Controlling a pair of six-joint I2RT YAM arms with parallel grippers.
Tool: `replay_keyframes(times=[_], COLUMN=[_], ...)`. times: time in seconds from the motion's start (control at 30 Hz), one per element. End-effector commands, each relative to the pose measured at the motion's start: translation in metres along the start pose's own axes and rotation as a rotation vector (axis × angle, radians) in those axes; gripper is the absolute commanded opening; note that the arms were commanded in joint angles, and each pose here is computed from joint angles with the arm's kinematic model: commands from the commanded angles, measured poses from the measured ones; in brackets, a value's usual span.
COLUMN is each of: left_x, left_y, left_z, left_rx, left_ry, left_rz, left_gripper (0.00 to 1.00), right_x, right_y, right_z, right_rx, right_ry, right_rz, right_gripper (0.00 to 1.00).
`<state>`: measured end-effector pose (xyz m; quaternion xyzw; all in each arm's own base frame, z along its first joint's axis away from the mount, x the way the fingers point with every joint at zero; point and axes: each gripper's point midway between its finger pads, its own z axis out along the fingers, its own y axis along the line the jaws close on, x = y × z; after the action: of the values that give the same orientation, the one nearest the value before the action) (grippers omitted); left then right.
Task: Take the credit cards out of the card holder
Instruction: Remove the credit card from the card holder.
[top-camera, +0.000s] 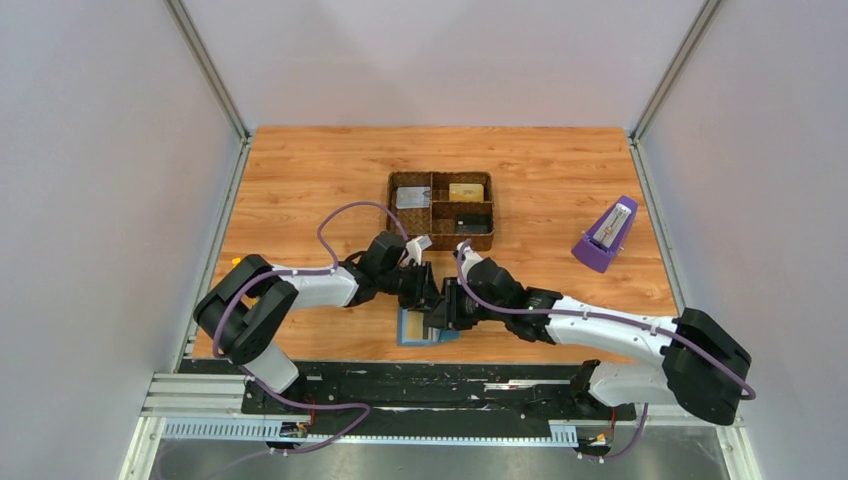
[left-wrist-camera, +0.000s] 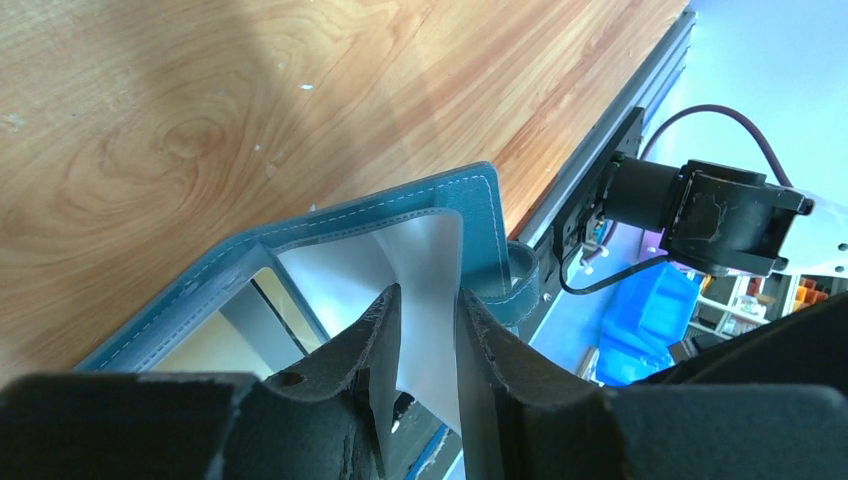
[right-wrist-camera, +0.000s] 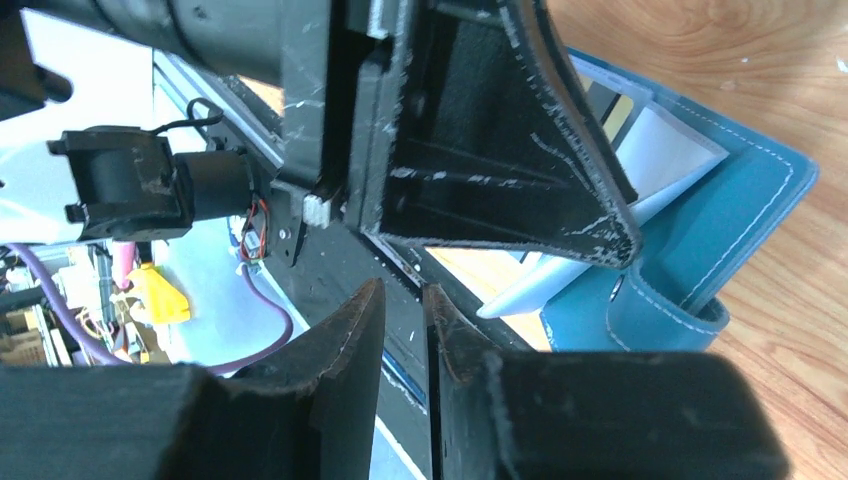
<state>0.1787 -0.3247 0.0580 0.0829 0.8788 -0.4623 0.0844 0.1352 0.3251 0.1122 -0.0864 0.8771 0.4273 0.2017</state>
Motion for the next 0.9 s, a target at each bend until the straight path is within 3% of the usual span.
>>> replay_keyframes(times=[0.0, 0.57, 0.87], left_x=[-0.011, -0.027, -0.015], left_y=[-0.017, -0.015, -0.014], left_z=[0.002, -0.042, -0.034], left_rx=[0.042, -0.161, -0.119], left_ry=[-0.033, -0.154, -0.095], left_rz=[0.039, 0.097, 0.092], left_gripper=[0.34, 0.38, 0.37], right_x=[-0.011, 0.016, 0.010], right_y=[0.002, -0.064, -0.075], right_z=[0.010, 0.012, 0.005], right_rx=[0.015, 0.240, 0.291], right_ry=[-0.071, -0.048, -0.094], right_rz=[0.045, 0.110, 0.091], right_gripper=[0.21, 0.20, 0.20])
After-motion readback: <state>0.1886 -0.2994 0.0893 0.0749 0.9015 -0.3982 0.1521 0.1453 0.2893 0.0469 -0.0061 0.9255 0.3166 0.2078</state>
